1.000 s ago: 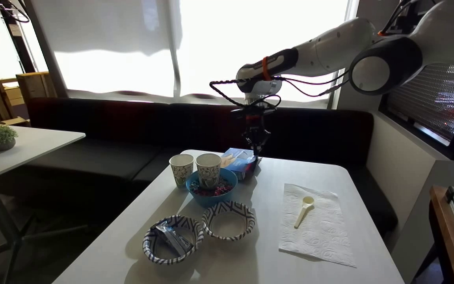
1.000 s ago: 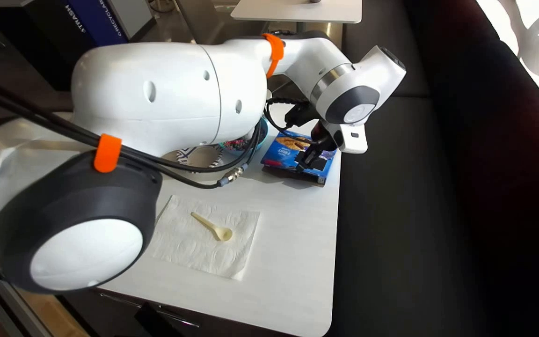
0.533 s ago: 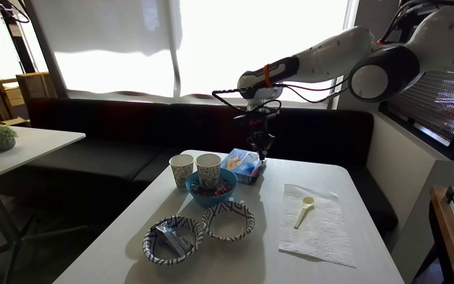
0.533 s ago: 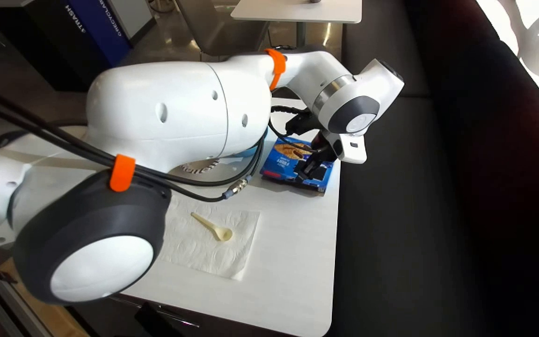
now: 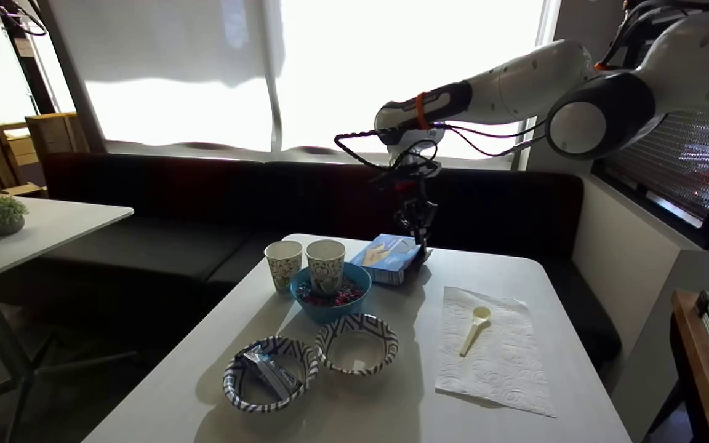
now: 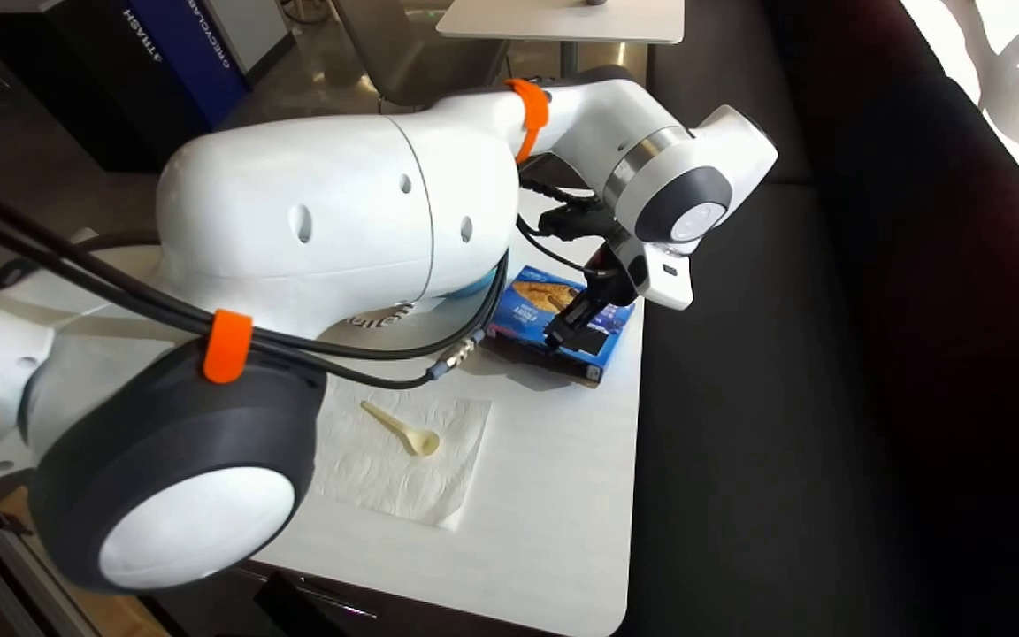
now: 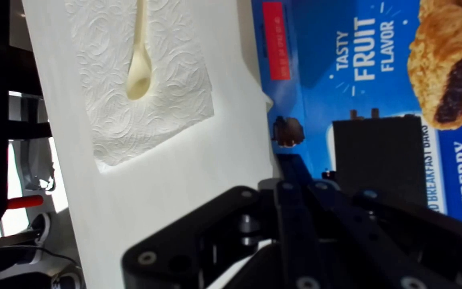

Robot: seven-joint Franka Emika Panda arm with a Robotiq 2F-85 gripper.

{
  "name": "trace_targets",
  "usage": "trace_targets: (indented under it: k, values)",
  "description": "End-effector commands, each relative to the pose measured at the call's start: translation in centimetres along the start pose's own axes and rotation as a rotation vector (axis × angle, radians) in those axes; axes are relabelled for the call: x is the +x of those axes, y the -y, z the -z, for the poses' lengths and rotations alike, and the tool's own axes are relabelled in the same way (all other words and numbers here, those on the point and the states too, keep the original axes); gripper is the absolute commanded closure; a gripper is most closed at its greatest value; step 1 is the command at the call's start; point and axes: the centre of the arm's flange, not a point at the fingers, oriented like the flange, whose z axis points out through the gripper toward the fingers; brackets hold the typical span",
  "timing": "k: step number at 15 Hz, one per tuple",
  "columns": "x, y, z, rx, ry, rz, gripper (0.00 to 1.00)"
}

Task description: Move the box to the right

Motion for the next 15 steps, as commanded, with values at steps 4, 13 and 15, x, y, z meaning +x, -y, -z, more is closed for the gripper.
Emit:
trace_targets:
  k: [4, 13, 15]
  values:
    - [3.3, 6.2, 0.6, -0.119, 0.075, -0.240, 1.00]
    - [4.6, 6.6, 0.3, 0.071, 0.105, -0.321, 1.00]
    - [4.7, 7.5, 0.6, 0.144, 0.127, -0.308, 1.00]
